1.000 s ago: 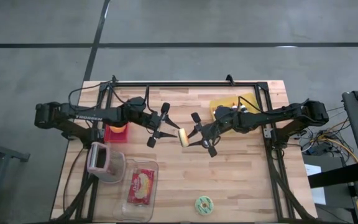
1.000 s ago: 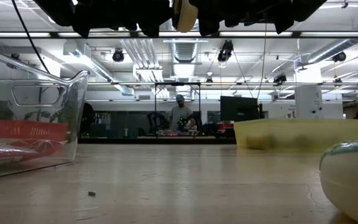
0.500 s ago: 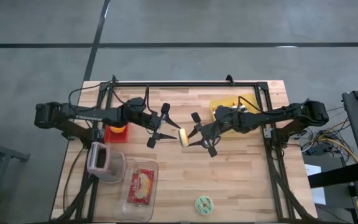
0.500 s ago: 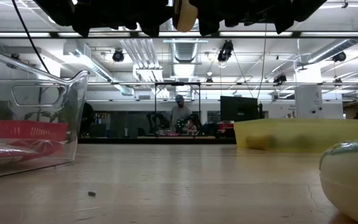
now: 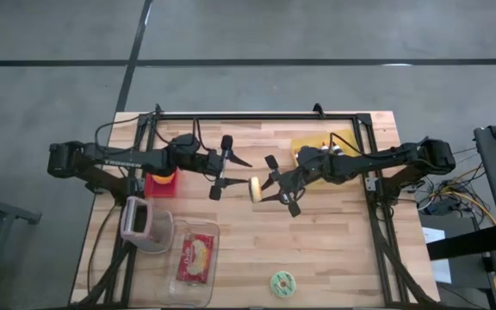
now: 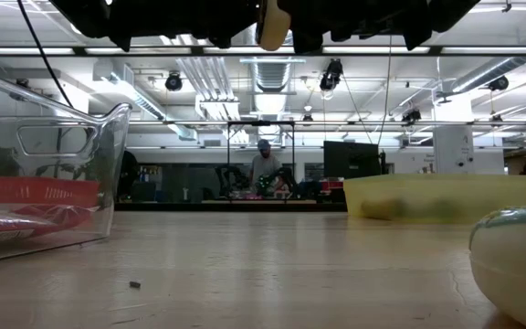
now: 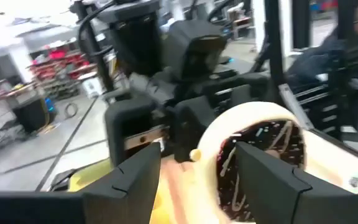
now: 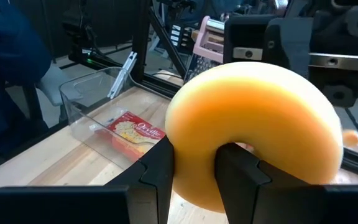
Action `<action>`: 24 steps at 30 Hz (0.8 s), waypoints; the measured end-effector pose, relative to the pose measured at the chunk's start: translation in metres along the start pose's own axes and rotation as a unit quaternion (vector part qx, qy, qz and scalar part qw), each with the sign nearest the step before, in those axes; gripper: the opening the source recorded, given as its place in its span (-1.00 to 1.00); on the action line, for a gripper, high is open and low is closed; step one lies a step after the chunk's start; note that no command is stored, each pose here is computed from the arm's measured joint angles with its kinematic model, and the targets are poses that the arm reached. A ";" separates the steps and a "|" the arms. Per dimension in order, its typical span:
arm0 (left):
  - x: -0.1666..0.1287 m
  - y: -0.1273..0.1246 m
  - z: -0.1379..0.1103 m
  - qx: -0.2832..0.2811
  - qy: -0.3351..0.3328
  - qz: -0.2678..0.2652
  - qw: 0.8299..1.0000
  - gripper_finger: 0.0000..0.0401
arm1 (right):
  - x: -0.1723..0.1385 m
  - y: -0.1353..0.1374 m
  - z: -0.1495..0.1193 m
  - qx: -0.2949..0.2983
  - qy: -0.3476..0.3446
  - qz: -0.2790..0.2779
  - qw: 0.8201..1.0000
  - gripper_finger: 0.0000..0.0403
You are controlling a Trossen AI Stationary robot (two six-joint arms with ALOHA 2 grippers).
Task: Pick & Place Food Item
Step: Put the black donut into the red bin
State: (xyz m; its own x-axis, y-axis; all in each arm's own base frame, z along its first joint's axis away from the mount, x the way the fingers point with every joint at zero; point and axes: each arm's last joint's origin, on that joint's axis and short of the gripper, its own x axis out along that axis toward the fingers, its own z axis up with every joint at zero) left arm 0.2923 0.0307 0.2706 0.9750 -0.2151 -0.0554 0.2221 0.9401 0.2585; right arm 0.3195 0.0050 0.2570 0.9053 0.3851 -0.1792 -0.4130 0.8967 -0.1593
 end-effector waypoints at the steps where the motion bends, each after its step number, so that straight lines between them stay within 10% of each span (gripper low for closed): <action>1: 0.000 0.000 0.000 -0.002 0.003 0.005 1.000 0.05 | 0.000 0.000 0.000 0.001 0.001 0.000 1.000 -0.50; 24: -0.003 -0.008 -0.008 -0.015 0.036 -0.092 0.995 0.05 | 0.000 0.001 -0.001 0.005 0.006 0.003 1.000 -0.50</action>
State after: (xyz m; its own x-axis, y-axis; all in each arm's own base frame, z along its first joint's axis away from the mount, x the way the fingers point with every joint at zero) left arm 0.2873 0.0259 0.2605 0.9155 -0.3656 -0.1681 0.3955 0.8944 0.2089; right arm 0.3192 0.0054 0.2557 0.9011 0.3886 -0.1925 -0.4182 0.8961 -0.1489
